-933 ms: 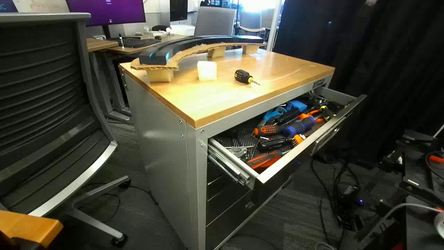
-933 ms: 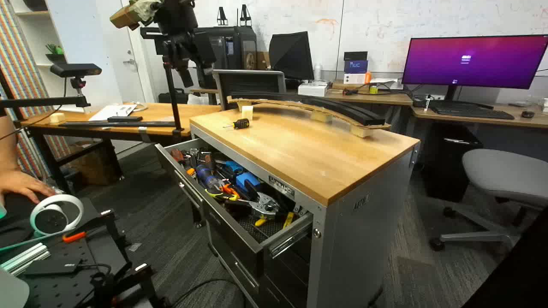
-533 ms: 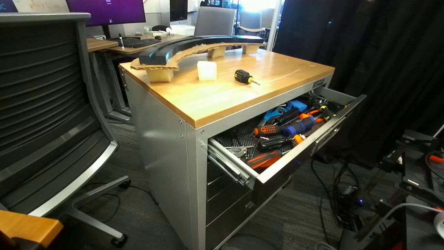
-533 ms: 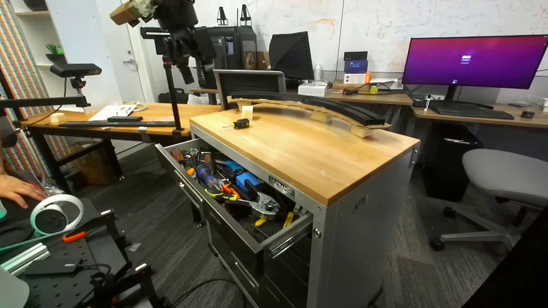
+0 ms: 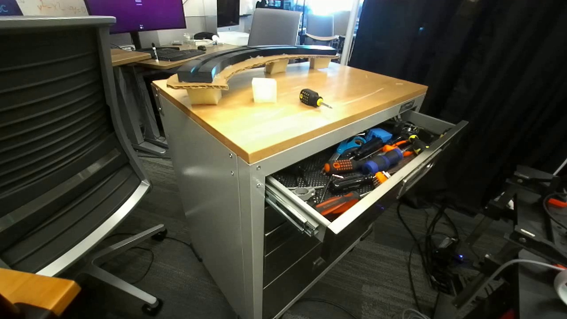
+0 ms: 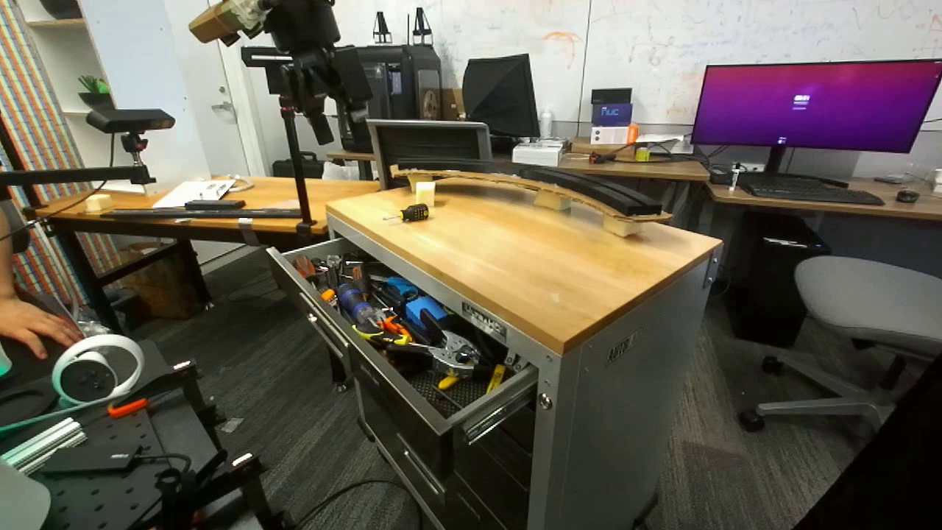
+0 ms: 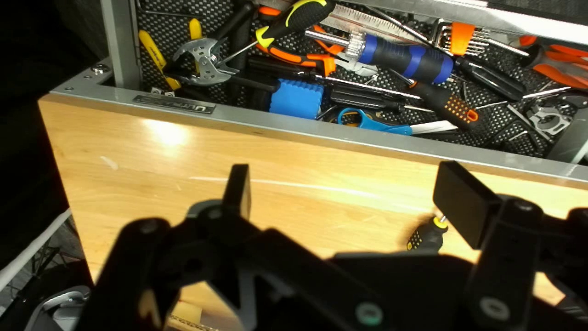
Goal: Put the screwdriver in the open drawer and then close the drawer
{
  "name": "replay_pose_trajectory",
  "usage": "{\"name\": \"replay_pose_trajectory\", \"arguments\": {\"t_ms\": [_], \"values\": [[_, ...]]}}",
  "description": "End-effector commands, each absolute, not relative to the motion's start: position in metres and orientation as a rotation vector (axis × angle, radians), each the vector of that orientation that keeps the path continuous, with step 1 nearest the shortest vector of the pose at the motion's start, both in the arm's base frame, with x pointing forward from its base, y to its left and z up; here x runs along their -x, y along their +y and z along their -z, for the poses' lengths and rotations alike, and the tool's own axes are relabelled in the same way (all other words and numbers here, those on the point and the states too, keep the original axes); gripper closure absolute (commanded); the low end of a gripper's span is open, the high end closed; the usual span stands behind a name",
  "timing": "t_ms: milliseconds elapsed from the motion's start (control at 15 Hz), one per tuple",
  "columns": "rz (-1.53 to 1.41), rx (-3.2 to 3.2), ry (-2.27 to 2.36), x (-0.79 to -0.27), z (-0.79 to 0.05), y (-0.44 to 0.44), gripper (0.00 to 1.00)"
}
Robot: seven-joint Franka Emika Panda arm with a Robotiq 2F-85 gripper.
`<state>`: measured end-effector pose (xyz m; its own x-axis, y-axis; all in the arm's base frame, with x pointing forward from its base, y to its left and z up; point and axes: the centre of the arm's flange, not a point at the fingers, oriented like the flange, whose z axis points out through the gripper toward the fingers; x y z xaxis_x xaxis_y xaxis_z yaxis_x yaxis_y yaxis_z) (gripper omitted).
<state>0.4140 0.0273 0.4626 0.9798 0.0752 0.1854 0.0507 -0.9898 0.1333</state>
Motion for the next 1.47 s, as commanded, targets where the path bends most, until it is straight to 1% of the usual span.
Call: {"name": "replay_pose_trajectory", "arguments": {"t_ms": [0,133,467,933,1400], "values": [[-0.288,-2.998,0.096,-0.414,-0.463,0.027,0.00],[-0.288,-2.998,0.096,-0.414,-0.463,0.027,0.00],[-0.321,-3.020,0.148,-0.470,-0.410,0.076,0.00],[-0.480,-3.085,0.189,-0.535,-0.339,0.163,0.00],[-0.707,-3.086,0.010,-0.573,-0.285,0.193,0.00]]}}
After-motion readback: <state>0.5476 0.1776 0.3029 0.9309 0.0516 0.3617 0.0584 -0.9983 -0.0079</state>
